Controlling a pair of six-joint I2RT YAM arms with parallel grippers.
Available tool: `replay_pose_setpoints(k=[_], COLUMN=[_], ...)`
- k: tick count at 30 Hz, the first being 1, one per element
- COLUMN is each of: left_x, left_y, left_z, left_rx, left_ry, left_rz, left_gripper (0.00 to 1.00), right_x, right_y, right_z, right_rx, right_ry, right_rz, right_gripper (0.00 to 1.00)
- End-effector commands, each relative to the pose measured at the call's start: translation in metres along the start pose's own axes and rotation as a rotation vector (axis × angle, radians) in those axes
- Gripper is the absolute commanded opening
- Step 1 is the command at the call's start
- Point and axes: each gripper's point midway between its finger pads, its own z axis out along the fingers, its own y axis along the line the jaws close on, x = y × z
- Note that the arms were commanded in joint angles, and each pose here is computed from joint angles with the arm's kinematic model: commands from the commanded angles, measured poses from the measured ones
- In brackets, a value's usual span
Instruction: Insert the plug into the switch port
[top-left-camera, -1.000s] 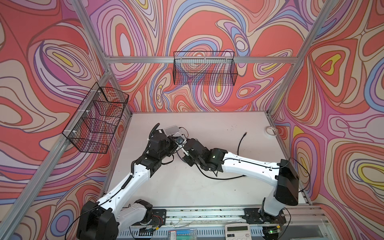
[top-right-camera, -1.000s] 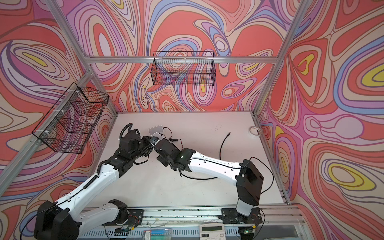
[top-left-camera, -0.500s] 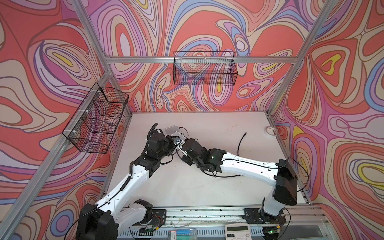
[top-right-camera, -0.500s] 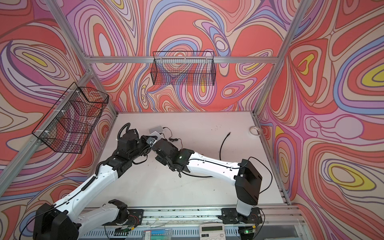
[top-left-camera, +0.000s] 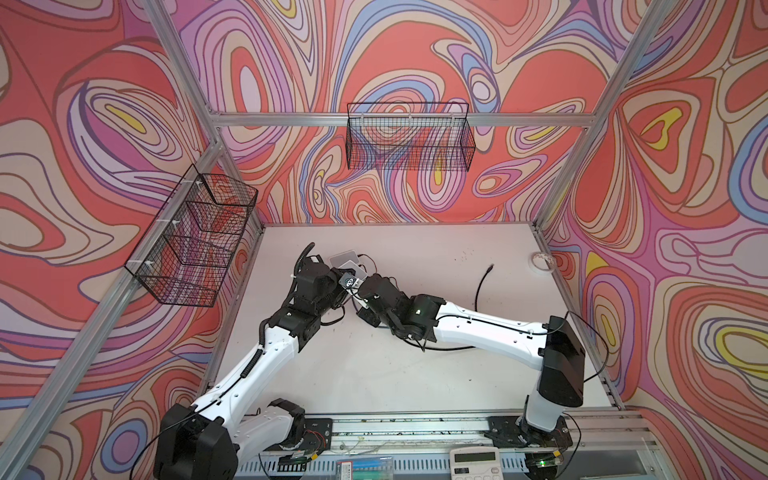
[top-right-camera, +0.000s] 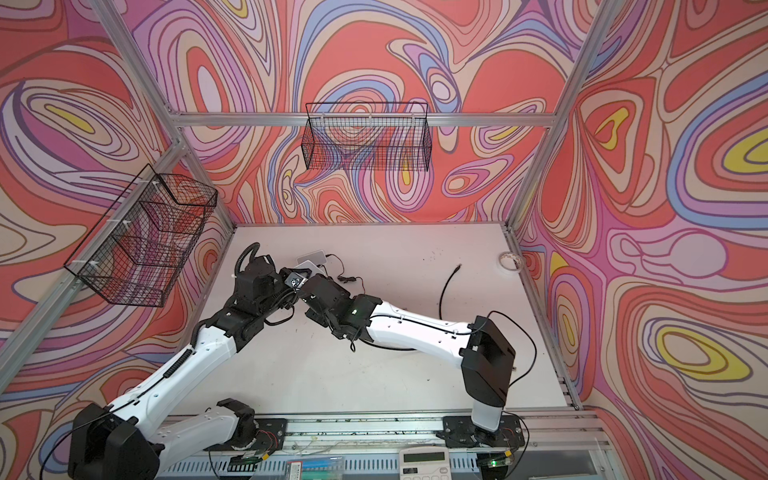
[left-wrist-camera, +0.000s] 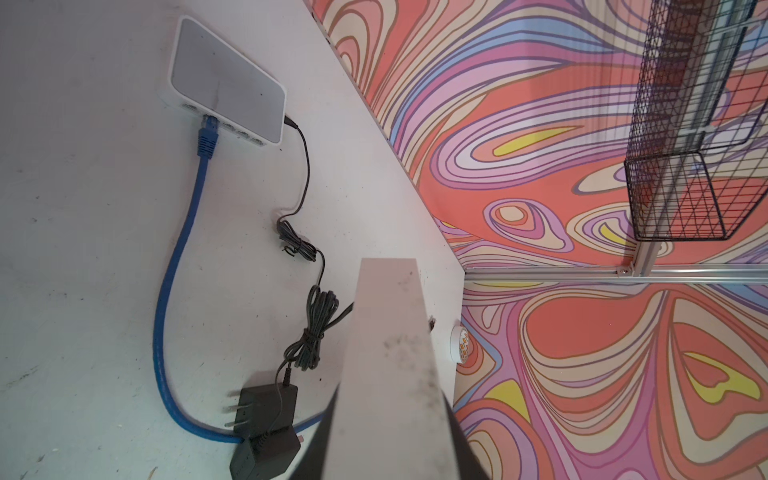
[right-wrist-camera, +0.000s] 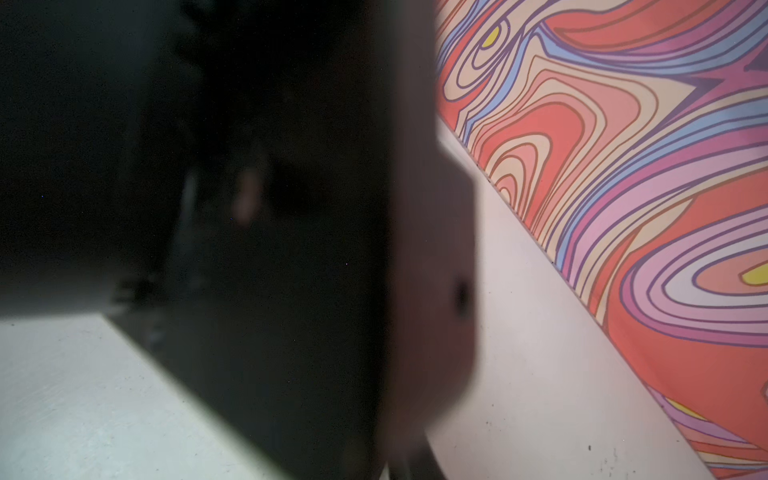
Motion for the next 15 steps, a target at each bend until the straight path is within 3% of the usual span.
replay_pose_setpoints(k=[1, 15], left_x=[0.068, 0.084], left_y=[0.002, 0.017], left_z=[0.003, -0.012], left_rx=[0.011, 0.020], left_ry=[0.289, 0.342], left_rz=[-0.001, -0.023], left_gripper=[0.00, 0.00], right_x=[-0.123, -0.142], right_y=[0.011, -0.013], right_z=[-0.033, -0.048], right_rx=[-0.134, -0.079], right_ry=[-0.426, -0.559], right_rz=[0.195, 0.258], right_gripper=[0.00, 0.00])
